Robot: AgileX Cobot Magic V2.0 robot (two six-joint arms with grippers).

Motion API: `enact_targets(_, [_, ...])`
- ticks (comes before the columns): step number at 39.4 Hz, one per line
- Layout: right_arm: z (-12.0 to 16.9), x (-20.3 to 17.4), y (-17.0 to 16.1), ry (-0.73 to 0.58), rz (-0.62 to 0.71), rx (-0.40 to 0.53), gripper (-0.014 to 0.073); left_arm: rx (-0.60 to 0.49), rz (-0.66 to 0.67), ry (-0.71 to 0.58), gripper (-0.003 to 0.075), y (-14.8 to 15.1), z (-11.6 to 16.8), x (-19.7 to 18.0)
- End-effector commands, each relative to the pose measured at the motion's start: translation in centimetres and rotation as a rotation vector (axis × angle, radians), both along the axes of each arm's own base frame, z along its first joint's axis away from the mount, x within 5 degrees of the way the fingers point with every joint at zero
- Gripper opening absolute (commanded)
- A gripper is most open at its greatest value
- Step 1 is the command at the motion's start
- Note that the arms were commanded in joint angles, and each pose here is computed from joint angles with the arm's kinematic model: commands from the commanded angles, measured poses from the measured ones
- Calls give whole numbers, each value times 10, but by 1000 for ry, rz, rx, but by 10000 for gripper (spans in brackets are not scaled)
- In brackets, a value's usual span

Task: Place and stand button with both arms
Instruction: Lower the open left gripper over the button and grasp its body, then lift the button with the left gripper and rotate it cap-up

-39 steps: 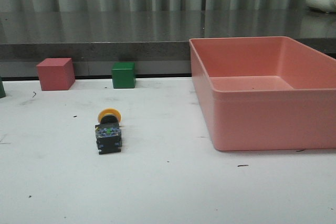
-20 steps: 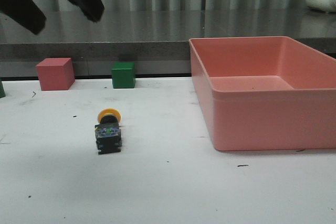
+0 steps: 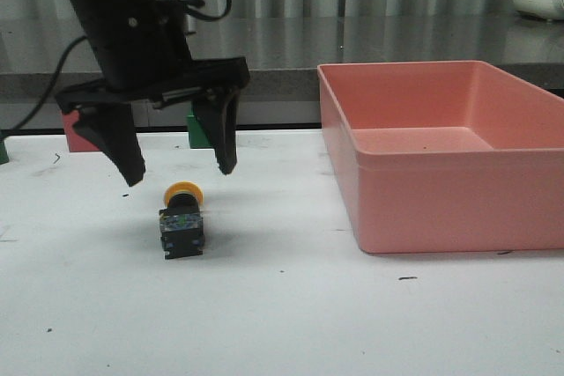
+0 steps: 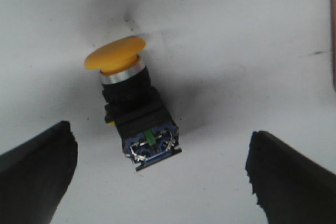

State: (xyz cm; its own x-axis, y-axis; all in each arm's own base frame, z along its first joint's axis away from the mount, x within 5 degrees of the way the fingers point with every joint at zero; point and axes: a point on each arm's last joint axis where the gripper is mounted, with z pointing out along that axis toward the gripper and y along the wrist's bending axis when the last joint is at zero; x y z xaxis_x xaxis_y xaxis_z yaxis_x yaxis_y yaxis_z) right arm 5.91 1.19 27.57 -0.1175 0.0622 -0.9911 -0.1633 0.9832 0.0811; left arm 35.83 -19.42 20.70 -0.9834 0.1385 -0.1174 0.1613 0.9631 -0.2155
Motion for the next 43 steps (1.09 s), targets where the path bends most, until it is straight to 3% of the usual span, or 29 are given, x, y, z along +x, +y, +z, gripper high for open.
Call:
enact_targets(1, [16,0,-1,-105,-14,-3,-61,-29,42,-18,616,-1,16,10])
enact_targets(17, [16,0,-1,-105,-14,-3,-61,-9,73,33,603,0,-18,30])
enact_targets(20, [16,0,-1,-105,-14,-3,-61,-10,75,29,552,-1,-19,31])
enact_targets(30, [16,0,-1,-105,-14,-3,-61,-23,74,-9,277,-2,-18,34])
enact_targets(37, [16,0,-1,-105,-14,-3,-61,15,43,-18,199,1,-19,34])
enact_targets(43, [16,0,-1,-105,-14,-3,-61,8,8,-96,187,-3,-2,32])
